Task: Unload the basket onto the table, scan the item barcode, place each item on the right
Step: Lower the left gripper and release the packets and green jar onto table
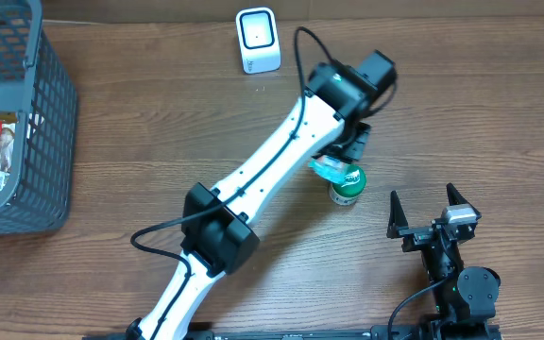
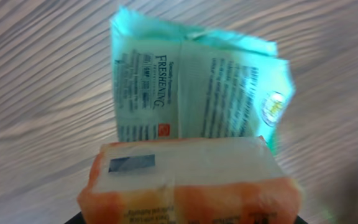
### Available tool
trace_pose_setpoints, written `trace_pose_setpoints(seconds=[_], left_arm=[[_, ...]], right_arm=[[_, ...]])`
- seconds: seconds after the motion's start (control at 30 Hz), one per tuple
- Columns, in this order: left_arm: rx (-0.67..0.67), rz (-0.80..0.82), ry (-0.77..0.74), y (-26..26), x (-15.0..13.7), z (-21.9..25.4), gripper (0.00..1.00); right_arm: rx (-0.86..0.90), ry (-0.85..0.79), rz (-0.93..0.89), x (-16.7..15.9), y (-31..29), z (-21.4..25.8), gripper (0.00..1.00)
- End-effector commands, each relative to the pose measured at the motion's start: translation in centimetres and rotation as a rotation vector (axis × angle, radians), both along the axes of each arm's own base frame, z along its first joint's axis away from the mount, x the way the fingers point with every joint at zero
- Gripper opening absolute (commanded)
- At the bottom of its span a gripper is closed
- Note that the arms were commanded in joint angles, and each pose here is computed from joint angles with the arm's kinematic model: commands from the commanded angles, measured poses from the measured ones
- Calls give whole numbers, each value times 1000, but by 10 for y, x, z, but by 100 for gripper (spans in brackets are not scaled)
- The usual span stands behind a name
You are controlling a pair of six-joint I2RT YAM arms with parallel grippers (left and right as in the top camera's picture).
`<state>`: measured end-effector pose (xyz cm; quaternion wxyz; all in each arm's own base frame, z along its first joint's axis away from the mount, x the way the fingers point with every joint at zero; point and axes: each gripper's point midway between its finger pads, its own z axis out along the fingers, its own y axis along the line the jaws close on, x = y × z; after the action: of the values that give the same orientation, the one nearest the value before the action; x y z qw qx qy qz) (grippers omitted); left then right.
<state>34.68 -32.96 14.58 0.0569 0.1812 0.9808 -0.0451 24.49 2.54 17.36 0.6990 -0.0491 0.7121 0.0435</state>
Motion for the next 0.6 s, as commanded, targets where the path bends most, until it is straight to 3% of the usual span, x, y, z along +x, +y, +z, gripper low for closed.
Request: trace_pose_setpoints(seconds=[0.0,0.2,0.57], left_arm=[[61,111,-27,34,17,7,38],[133,147,-6,51,18,-9,37],[291,142,153,74,-18,-69,40]], right_arm=[[-8,-3,-7,0,-1,-2,100],[-8,-3,-7,0,-1,-2,100],[-8,-3,-7,0,-1,-2,100]])
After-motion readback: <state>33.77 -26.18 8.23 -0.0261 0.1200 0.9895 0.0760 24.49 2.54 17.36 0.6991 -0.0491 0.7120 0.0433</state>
